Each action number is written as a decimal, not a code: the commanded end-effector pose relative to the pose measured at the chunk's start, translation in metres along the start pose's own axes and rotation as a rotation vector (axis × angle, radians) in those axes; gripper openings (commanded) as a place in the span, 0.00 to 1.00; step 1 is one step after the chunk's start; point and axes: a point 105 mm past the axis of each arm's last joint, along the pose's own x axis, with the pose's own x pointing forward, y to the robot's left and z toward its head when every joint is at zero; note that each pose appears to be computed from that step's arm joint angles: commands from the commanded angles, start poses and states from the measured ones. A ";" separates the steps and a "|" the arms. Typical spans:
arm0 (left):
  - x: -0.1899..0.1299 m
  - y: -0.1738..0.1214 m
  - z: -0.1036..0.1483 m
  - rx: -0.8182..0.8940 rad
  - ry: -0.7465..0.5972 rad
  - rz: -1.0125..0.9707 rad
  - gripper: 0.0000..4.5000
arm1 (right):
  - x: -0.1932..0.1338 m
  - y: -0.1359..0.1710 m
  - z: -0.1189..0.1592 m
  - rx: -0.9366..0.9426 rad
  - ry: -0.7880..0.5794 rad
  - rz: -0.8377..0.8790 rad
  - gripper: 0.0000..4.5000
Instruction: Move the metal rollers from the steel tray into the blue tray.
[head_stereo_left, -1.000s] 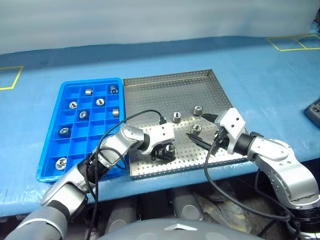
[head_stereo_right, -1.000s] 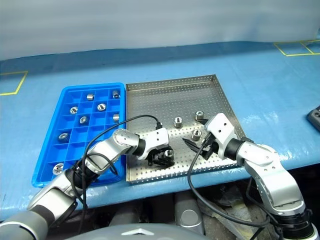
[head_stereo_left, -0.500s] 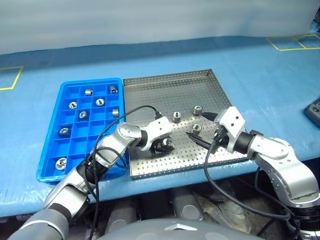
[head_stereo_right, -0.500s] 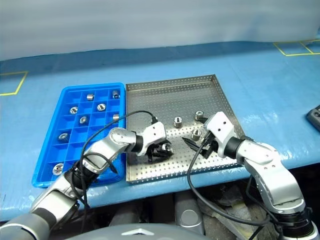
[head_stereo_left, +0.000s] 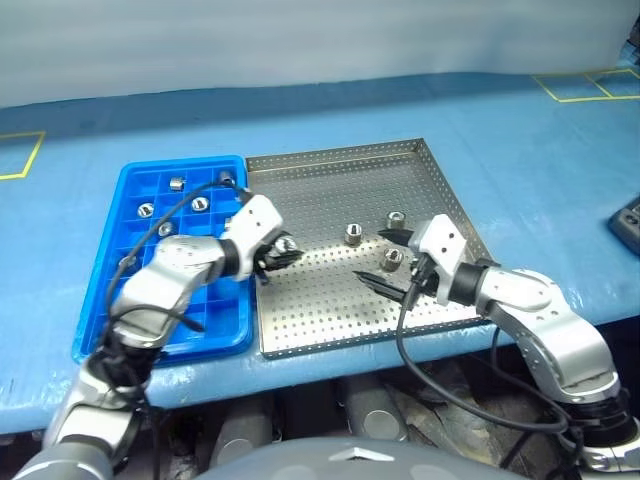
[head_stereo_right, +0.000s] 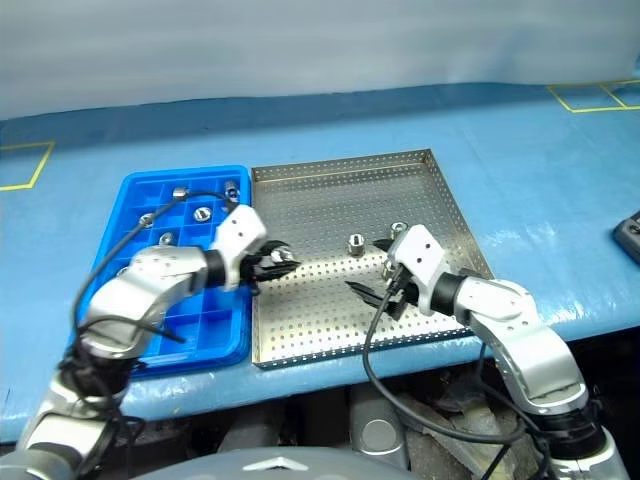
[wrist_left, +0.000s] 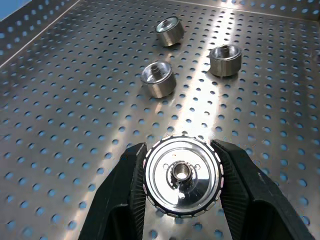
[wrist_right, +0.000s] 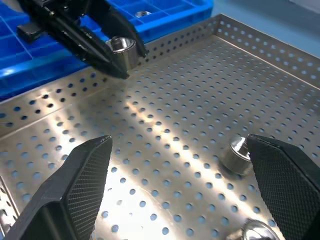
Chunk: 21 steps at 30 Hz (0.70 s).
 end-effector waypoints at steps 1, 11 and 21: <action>-0.045 0.021 0.004 0.041 0.022 0.177 0.38 | 0.013 0.011 0.008 -0.015 -0.048 0.090 1.00; -0.097 0.023 -0.013 -0.001 0.126 0.369 0.38 | 0.039 0.022 0.013 -0.026 -0.083 0.258 1.00; -0.099 0.033 -0.057 -0.166 0.205 0.525 0.38 | 0.050 0.020 0.015 -0.046 -0.084 0.314 1.00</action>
